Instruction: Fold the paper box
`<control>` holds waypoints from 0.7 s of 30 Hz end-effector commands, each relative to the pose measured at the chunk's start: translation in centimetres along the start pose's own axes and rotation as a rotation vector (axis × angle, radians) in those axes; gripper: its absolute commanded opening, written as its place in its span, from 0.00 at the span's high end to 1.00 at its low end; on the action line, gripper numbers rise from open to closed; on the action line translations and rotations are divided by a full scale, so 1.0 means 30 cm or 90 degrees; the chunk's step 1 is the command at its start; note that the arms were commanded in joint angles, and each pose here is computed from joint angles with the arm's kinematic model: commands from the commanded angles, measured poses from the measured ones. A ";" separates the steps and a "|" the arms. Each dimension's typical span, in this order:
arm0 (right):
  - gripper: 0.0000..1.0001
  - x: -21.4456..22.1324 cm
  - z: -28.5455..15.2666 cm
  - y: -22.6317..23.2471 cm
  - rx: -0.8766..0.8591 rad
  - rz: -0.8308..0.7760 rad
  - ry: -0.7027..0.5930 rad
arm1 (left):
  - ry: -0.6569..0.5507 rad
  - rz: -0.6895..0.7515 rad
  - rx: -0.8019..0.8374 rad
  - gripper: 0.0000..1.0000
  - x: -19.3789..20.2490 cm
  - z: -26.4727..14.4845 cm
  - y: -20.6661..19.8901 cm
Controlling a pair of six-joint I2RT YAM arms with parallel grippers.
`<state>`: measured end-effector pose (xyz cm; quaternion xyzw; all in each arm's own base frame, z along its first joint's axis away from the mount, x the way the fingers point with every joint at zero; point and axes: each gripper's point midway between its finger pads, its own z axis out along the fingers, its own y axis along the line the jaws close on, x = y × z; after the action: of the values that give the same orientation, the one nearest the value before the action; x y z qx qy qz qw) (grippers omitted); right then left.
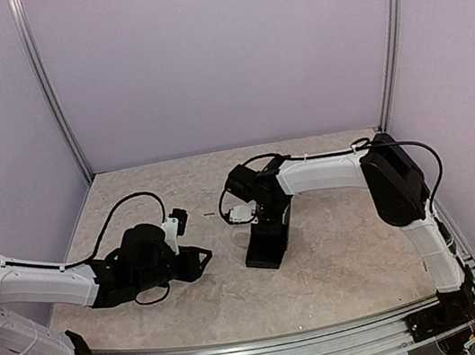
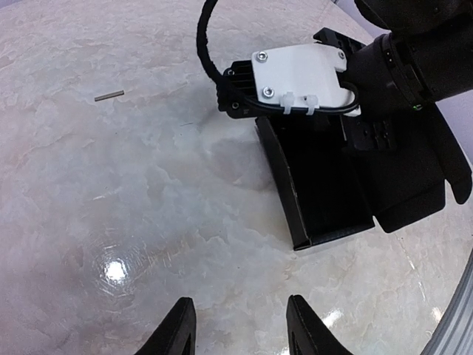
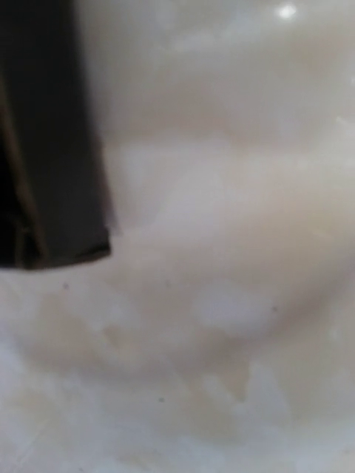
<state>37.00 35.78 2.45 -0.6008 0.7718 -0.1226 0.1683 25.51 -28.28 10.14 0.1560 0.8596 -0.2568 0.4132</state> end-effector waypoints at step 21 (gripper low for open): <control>0.73 -0.049 -0.052 -0.028 -0.231 0.111 -0.120 | -0.003 -0.003 0.010 0.58 0.003 0.003 -0.016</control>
<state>36.65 36.14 4.20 -0.5701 0.8079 0.0795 0.1261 25.42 -28.39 10.20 0.1559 0.8590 -0.2591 0.4132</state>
